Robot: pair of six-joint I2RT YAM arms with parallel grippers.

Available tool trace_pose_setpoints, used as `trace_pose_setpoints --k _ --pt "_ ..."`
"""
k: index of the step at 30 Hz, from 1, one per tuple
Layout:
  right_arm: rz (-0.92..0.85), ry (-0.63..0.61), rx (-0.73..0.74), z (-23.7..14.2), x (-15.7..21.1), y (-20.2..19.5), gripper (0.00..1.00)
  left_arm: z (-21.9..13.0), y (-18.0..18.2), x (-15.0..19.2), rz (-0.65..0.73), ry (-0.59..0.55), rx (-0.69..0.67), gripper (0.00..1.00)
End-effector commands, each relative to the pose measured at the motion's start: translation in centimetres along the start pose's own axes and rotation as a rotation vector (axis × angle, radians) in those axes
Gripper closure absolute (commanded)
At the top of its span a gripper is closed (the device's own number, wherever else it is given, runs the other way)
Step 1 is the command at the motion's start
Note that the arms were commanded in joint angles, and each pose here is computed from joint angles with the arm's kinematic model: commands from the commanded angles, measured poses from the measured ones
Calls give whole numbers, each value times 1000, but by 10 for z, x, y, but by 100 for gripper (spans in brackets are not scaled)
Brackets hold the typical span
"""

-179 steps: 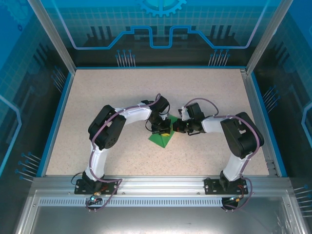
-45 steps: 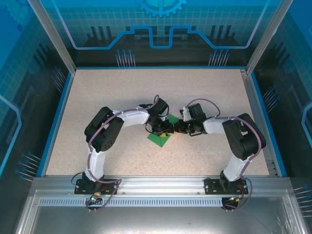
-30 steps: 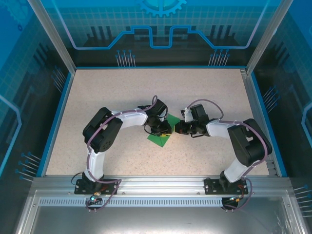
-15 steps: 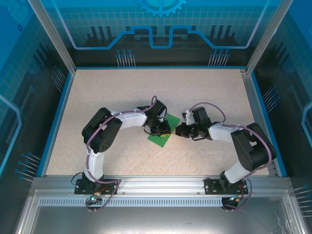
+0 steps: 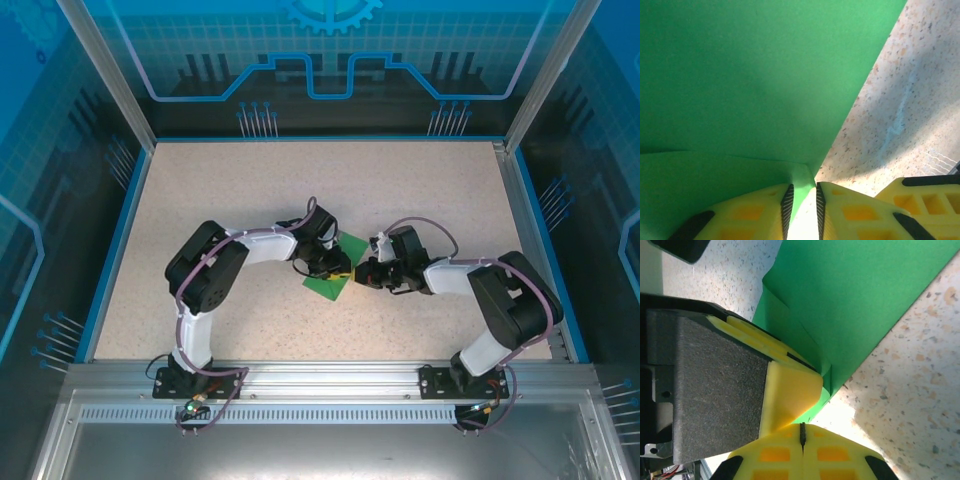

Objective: Fold a paper plane with a square sheet of paper (pick it up from the middle)
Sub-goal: Fold the triangle a second time at the center of the table.

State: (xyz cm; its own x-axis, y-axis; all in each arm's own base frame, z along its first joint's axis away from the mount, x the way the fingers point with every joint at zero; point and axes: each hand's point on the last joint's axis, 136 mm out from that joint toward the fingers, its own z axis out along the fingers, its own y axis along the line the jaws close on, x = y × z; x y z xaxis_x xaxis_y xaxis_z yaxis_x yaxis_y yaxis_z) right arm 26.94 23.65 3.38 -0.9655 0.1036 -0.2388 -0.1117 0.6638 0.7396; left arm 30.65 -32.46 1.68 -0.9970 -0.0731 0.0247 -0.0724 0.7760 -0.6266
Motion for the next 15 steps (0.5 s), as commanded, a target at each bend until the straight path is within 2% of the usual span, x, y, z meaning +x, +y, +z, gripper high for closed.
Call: trace_pose_setpoints --k 1,15 --pt "7 30 -37 10 11 7 100 0 9 2 -47 -1 2 65" --pt "19 35 -36 15 15 8 100 -8 0 -3 -83 -14 100 44"
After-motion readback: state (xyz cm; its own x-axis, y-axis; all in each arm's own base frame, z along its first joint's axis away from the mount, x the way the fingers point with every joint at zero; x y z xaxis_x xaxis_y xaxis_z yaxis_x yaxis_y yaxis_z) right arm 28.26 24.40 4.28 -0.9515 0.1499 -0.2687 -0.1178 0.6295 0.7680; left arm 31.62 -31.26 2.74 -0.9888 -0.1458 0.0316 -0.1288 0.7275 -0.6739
